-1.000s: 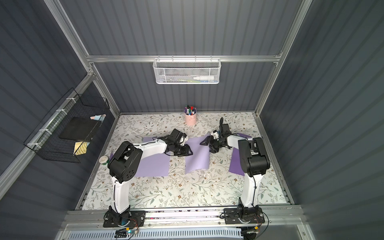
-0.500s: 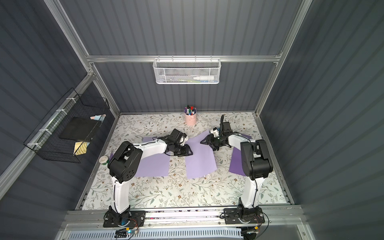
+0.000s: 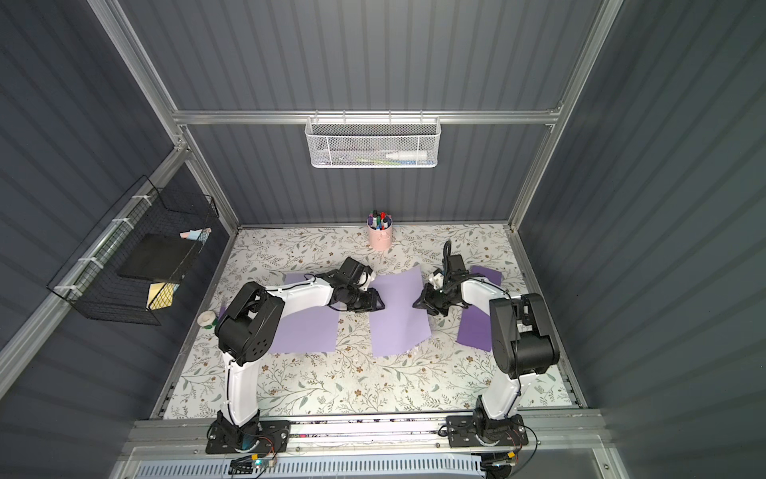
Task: Fold the rectangular paper in half along the long edge
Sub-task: Fold the paper at the center of the board.
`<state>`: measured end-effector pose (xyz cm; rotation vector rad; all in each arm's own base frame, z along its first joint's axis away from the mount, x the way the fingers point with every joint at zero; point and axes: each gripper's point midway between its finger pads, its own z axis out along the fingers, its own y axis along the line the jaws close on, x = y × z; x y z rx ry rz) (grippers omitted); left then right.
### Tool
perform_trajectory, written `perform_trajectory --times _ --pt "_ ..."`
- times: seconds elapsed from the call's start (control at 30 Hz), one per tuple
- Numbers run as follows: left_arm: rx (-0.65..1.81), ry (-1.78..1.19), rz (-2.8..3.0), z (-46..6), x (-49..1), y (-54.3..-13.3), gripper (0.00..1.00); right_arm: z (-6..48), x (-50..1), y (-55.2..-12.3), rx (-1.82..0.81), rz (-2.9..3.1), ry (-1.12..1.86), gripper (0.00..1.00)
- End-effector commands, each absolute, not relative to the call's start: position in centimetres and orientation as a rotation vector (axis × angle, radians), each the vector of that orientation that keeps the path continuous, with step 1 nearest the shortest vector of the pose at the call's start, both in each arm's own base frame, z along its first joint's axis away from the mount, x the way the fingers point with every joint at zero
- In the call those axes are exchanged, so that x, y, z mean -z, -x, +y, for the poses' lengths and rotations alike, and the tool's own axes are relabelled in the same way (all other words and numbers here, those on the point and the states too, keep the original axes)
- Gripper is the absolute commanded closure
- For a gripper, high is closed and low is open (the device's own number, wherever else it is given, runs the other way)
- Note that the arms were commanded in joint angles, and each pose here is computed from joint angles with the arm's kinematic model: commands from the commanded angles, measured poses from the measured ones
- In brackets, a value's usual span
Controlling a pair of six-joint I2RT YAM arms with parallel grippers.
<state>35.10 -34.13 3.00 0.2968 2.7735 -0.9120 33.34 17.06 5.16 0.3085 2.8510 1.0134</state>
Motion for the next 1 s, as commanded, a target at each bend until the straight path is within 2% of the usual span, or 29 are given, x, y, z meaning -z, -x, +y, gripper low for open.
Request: perform_trajectory --times 0.0,0.1,0.23,0.57,0.7,0.87,0.97 --pt "0.625 -0.255 3.142 -29.3 5.6 -28.7 0.58 15.9 -4.9 -32.9 -0.884 2.878 -0.302 0.81" --pt "0.627 -0.256 3.146 -29.3 5.7 -28.6 0.58 15.4 -5.0 -32.7 -0.840 2.901 -0.306 0.82" --pt "0.627 -0.258 3.145 -29.3 5.6 -28.6 0.58 15.1 -5.5 -33.5 -0.792 2.897 -0.288 0.77" --pt "0.624 -0.256 3.147 -29.3 5.7 -28.6 0.58 15.6 -5.1 -35.2 -0.796 2.911 -0.247 0.77" --pt "0.622 -0.261 3.149 -29.2 5.7 -28.6 0.58 15.8 -4.9 -35.3 -0.807 2.917 -0.234 0.84" --pt "0.620 -0.261 3.148 -29.3 5.7 -28.7 0.58 15.9 -5.2 -35.0 -0.805 2.924 -0.215 1.00" --pt "0.620 -0.264 3.144 -29.3 5.6 -28.8 0.58 16.1 -5.9 -34.6 -0.769 2.916 -0.184 1.00"
